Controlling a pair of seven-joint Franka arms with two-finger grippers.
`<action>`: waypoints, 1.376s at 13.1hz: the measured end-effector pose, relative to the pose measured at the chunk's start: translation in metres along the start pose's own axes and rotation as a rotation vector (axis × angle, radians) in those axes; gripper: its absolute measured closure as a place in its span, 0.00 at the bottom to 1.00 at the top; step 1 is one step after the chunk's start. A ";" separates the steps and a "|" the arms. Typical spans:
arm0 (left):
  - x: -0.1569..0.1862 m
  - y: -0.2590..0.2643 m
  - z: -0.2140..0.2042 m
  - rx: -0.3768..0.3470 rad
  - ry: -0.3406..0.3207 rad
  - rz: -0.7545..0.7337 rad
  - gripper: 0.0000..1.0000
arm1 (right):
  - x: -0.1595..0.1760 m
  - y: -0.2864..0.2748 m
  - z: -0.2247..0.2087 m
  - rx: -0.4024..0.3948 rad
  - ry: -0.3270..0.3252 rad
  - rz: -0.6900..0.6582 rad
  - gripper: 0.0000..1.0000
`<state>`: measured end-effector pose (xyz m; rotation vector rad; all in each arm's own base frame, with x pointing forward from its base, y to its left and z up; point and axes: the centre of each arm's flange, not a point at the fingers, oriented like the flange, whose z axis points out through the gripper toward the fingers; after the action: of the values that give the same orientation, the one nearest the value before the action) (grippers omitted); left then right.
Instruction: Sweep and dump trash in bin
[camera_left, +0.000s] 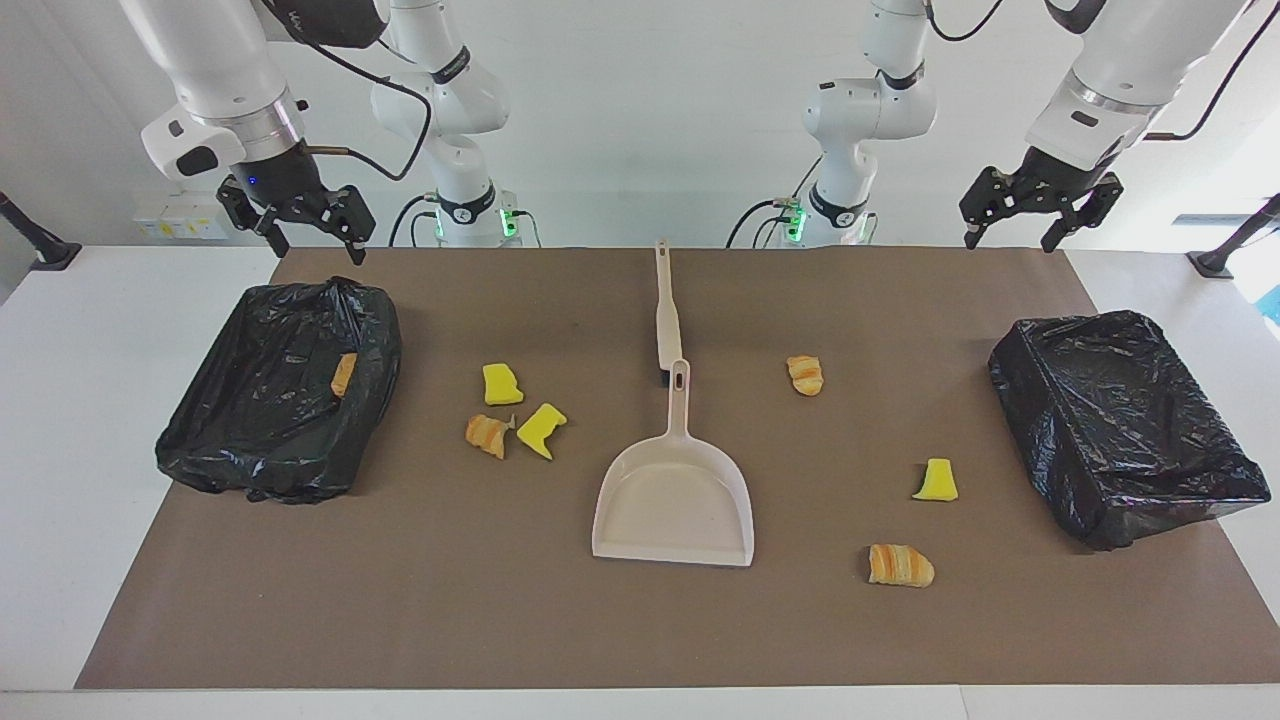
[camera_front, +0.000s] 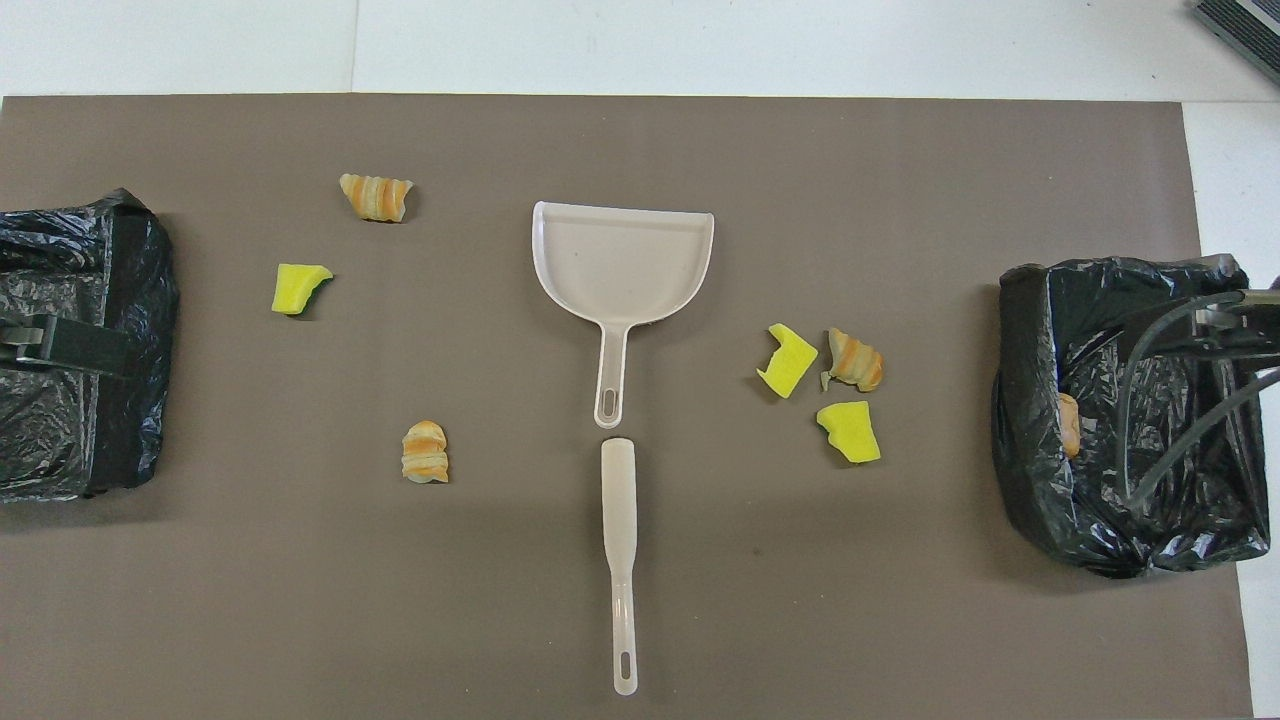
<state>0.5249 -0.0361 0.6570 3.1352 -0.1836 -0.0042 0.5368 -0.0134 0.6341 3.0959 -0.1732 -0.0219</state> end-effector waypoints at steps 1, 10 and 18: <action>0.000 -0.003 0.000 0.000 0.002 -0.005 0.00 | 0.000 0.000 0.000 0.000 0.000 0.000 0.00; 0.000 -0.004 -0.001 0.000 0.006 -0.008 0.00 | -0.003 -0.022 0.000 0.029 0.000 -0.037 0.00; 0.000 -0.002 0.000 0.000 0.005 -0.004 0.00 | 0.039 -0.123 0.032 0.051 0.063 0.009 0.00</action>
<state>0.5253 -0.0340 0.6574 3.1357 -0.1771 0.0034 0.5888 0.1026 0.5968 3.1416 -0.1886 0.0815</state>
